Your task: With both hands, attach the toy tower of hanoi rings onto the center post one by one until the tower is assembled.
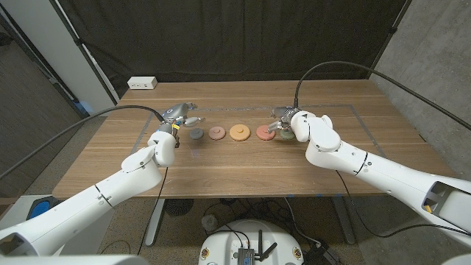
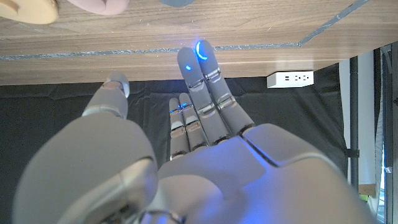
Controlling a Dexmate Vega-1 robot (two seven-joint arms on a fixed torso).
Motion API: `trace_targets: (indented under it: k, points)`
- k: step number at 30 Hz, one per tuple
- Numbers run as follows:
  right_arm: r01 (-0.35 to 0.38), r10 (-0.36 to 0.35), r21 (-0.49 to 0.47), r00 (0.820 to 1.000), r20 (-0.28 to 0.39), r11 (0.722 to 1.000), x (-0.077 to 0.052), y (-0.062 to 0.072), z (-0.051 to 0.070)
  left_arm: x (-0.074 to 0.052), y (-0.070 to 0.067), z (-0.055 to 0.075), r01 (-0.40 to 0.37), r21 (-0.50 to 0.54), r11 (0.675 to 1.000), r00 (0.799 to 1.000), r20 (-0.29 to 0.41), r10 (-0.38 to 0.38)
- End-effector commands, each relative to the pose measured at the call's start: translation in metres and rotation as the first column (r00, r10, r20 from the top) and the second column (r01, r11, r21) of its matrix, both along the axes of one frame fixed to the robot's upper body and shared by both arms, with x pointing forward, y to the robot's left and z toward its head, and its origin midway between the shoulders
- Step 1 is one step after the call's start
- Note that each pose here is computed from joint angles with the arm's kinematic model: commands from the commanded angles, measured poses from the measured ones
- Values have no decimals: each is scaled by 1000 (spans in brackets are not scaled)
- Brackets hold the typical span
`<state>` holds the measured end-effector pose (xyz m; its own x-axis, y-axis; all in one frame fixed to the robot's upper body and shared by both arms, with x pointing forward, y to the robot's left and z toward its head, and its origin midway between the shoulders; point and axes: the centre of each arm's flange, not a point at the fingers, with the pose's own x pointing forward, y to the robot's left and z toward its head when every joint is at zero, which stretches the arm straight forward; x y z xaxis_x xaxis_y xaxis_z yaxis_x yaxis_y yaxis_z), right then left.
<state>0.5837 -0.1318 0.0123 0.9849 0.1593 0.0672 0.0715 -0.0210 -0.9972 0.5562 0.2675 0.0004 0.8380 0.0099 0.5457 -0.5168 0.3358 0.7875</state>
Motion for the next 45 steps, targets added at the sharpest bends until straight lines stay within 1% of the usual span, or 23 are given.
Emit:
trace_targets:
  k: [1, 11, 22, 30, 45]
  points:
    - [12, -12, -11, 1000, -9, 1000, 2, 10, 1, -1, 1, 1, 7, 0, 1000, 1000, 5, -7]
    - [17, -17, -20, 1000, -16, 1000, 5, 19, 0, -2, 4, -1, 9, 8, 1000, 1000, 1, -9]
    - [23, -25, -42, 998, -50, 999, 12, 28, 0, -2, 6, -2, 13, 6, 1000, 1000, -5, -13]
    - [29, -33, -53, 997, -68, 998, 14, 30, -2, -1, 9, -3, 15, -2, 1000, 1000, -4, -15]
    - [39, -46, -67, 995, -93, 997, 19, 32, -4, 0, 10, -6, 18, -10, 1000, 1000, -9, -18]
